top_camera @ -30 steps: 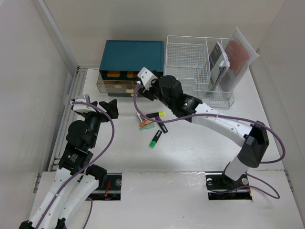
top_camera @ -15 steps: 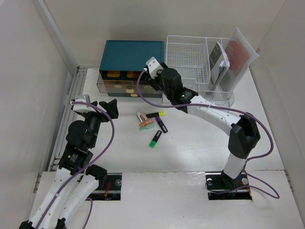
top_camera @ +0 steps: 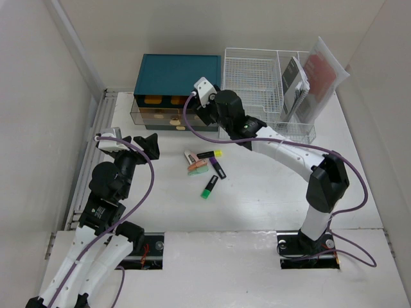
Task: Organize the desk
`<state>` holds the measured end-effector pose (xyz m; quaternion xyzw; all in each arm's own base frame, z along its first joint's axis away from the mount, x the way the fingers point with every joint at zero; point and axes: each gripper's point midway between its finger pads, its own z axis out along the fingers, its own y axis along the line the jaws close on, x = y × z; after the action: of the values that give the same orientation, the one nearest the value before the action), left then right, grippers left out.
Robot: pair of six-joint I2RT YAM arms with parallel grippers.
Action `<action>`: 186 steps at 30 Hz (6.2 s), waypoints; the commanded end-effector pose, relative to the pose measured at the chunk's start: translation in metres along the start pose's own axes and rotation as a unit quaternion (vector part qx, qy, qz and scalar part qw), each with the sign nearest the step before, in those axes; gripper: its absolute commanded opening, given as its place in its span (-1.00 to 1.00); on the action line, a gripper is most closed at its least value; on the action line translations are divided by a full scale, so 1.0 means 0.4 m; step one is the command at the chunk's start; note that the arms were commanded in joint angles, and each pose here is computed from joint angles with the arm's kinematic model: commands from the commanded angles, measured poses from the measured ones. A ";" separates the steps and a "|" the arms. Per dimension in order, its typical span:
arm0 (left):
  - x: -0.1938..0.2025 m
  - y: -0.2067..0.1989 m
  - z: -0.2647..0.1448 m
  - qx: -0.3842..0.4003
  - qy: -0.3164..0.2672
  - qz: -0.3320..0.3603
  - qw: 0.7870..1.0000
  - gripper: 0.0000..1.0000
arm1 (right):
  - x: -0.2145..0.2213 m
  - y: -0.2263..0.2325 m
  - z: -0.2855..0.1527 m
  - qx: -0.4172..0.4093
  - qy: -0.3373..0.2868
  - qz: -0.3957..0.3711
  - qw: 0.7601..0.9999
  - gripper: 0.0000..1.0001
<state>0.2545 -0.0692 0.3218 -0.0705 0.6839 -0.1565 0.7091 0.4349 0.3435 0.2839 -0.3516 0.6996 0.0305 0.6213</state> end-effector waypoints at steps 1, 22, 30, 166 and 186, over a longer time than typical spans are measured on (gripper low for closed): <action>-0.029 -0.002 -0.002 0.002 -0.023 -0.002 1.000 0.85 | -0.070 0.015 -0.002 -0.027 -0.028 0.027 0.999 -0.59; -0.029 -0.002 -0.002 0.002 -0.023 -0.002 1.000 0.85 | -0.058 0.044 0.003 -0.055 -0.005 0.040 0.998 0.23; -0.029 -0.002 -0.002 0.002 -0.023 -0.002 1.000 0.85 | -0.060 0.033 0.004 -0.055 -0.005 0.041 0.998 0.59; 0.401 0.214 0.577 0.002 0.188 -0.102 0.977 -0.49 | 0.062 0.072 -0.378 -0.353 -0.111 0.013 0.929 0.65; 0.435 0.148 0.381 -0.024 0.252 -0.046 0.966 -0.27 | 0.062 0.104 -0.390 -0.393 -0.121 0.019 0.912 0.58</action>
<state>0.4279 -0.0719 0.1389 -0.1100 0.8374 -0.1753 0.5059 0.2823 0.2849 0.2687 -0.5382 0.5860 0.3472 0.4964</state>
